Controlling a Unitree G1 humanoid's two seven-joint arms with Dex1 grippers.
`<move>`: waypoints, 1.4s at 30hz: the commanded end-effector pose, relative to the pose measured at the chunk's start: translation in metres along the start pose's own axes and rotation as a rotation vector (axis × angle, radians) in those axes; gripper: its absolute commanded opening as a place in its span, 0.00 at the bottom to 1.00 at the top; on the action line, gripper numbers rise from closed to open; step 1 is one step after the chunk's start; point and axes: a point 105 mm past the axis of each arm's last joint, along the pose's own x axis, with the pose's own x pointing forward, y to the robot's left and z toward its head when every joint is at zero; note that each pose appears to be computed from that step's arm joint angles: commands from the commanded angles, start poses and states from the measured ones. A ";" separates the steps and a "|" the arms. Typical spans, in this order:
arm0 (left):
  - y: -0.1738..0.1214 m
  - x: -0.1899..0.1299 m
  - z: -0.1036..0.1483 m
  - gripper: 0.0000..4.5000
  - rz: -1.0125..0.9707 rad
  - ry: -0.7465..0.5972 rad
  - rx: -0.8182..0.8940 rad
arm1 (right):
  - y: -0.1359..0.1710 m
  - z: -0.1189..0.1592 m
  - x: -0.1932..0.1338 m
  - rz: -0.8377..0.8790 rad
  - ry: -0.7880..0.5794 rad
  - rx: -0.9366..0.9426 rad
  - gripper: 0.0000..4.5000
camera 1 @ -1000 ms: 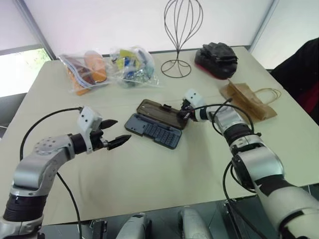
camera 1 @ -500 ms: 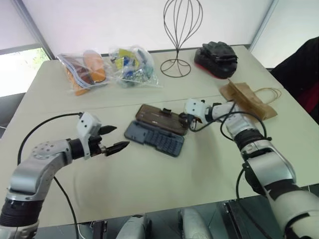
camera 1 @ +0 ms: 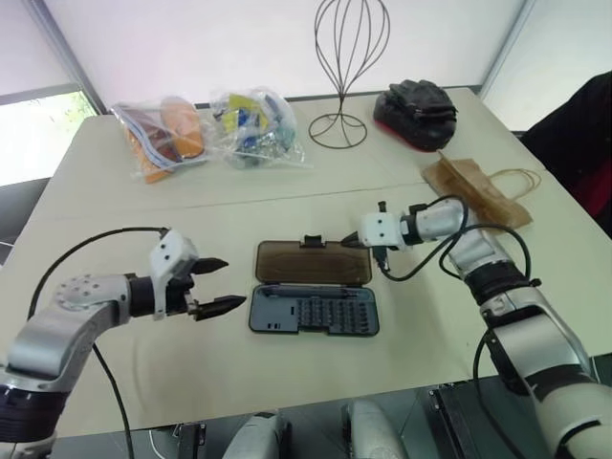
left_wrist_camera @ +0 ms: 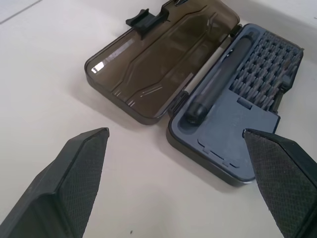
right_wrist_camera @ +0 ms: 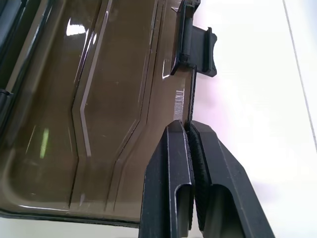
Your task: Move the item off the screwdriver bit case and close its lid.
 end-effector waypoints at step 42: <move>-0.038 0.066 -0.015 0.00 -0.363 0.073 0.201 | -0.026 0.067 -0.074 -0.275 -0.180 0.363 1.00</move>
